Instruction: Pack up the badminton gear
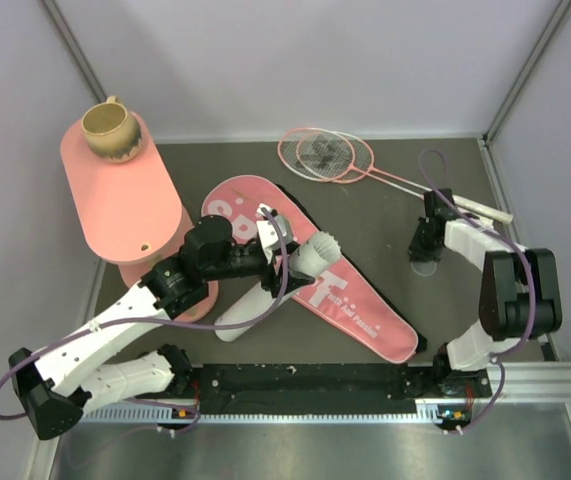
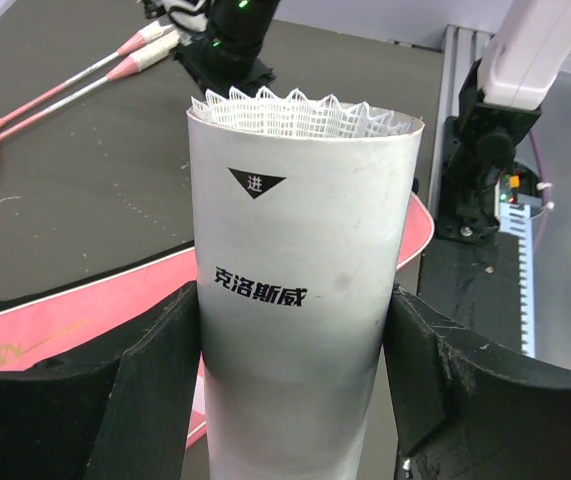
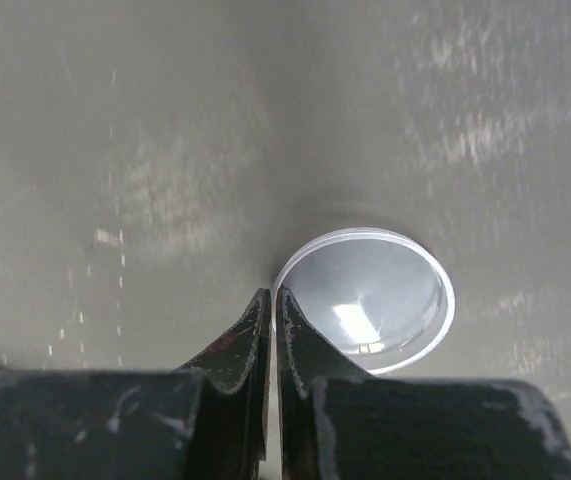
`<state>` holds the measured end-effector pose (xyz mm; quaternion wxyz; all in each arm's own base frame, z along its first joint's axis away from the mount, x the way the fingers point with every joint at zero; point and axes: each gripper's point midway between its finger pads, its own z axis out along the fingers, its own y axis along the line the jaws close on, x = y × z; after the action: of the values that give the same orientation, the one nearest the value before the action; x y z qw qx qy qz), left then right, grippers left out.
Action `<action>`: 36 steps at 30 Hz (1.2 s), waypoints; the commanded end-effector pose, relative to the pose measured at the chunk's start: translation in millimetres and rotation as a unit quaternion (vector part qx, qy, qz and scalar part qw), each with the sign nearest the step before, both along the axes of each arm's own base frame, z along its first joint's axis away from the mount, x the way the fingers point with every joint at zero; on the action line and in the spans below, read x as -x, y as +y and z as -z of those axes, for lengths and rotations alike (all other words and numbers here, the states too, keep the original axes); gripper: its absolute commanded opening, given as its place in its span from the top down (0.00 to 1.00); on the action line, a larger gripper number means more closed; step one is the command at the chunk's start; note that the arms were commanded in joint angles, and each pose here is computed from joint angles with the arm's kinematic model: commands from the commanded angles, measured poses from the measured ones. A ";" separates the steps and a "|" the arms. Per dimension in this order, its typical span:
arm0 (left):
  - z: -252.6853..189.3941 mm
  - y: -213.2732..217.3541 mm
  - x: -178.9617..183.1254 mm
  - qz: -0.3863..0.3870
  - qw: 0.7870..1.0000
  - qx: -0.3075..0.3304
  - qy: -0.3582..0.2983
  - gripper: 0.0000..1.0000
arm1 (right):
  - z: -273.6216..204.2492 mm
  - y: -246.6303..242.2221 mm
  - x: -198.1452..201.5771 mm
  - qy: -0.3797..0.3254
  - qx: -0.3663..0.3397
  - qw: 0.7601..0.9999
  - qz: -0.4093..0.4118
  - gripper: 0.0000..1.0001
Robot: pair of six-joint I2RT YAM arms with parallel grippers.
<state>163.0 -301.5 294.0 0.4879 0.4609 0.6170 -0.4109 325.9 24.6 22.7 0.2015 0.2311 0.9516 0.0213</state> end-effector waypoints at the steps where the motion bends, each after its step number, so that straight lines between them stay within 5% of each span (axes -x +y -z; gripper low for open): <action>1: -8.0 3.9 -4.4 -0.003 0.998 0.011 -0.061 0.99 | -54.9 32.8 5.3 -0.092 -0.050 0.990 -0.097 1.00; 6: 2.7 2.9 1.2 0.014 0.998 0.001 -0.057 0.99 | -130.5 97.6 31.3 -0.190 -0.169 0.939 -0.232 1.00; 10: 9.1 3.1 2.2 0.018 0.998 -0.005 -0.055 0.99 | -205.2 150.6 77.2 -0.262 -0.248 0.865 -0.348 1.00; 16: 12.3 1.4 4.5 0.027 0.998 -0.008 -0.051 0.99 | -280.3 195.0 150.3 -0.299 -0.325 0.764 -0.471 1.00; 20: 12.0 0.3 6.0 0.032 0.998 -0.006 -0.048 0.99 | -299.3 210.0 182.8 -0.298 -0.334 0.725 -0.524 1.00; 30: 16.1 -1.3 8.9 0.041 0.998 -0.008 -0.039 0.99 | -317.1 229.3 205.3 -0.297 -0.337 0.687 -0.571 1.00; 36: 17.7 -2.4 12.3 0.051 0.998 -0.008 -0.038 0.99 | -318.3 236.9 198.6 -0.296 -0.330 0.684 -0.579 1.00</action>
<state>155.4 -298.1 266.3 0.4738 0.5000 0.6055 -0.3985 125.8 256.8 319.6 0.3032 -0.3091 0.7419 0.5119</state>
